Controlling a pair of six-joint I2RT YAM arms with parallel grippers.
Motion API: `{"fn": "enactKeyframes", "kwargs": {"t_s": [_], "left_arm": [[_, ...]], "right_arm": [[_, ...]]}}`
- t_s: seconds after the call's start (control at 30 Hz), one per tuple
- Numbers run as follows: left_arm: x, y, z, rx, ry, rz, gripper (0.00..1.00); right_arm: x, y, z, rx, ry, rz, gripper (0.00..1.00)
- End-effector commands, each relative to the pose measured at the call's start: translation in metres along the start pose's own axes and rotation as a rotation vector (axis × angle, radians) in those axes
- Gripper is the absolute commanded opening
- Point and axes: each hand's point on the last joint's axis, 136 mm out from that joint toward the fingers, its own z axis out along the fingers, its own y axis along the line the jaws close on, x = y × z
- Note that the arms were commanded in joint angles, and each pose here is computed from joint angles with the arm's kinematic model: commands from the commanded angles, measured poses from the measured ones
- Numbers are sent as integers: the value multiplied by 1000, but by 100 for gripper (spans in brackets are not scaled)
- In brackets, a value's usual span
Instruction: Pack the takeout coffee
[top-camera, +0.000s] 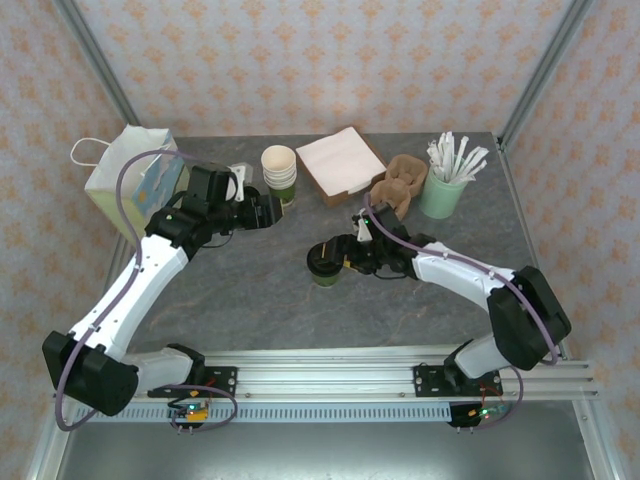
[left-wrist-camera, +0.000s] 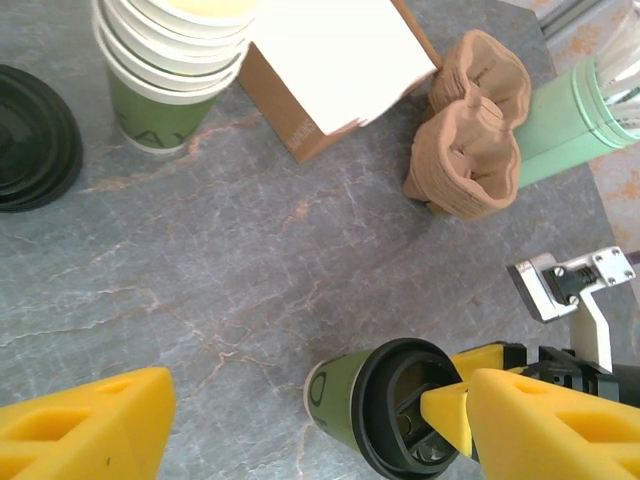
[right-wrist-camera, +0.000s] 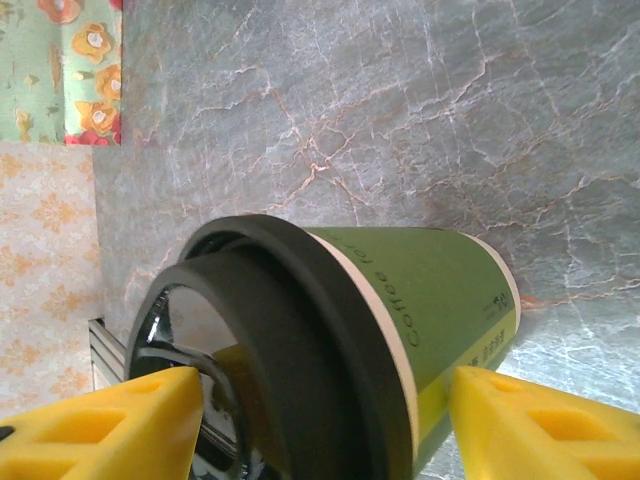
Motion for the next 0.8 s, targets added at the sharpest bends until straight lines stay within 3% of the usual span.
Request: {"fn": "enactKeyframes", "kwargs": {"t_s": [0.0,0.63,0.77], "left_arm": [[-6,11,-12,-59,-29,18,78],[-39,39,-51,-192,-143,19,78],[-52,49,-67,-259,-198,21,78]], "right_arm": [[-3,16,8,-70,-20,36,66],[12,92,86,-144,58,-27,64],[8,93,82,-103,48,-70,67]]}}
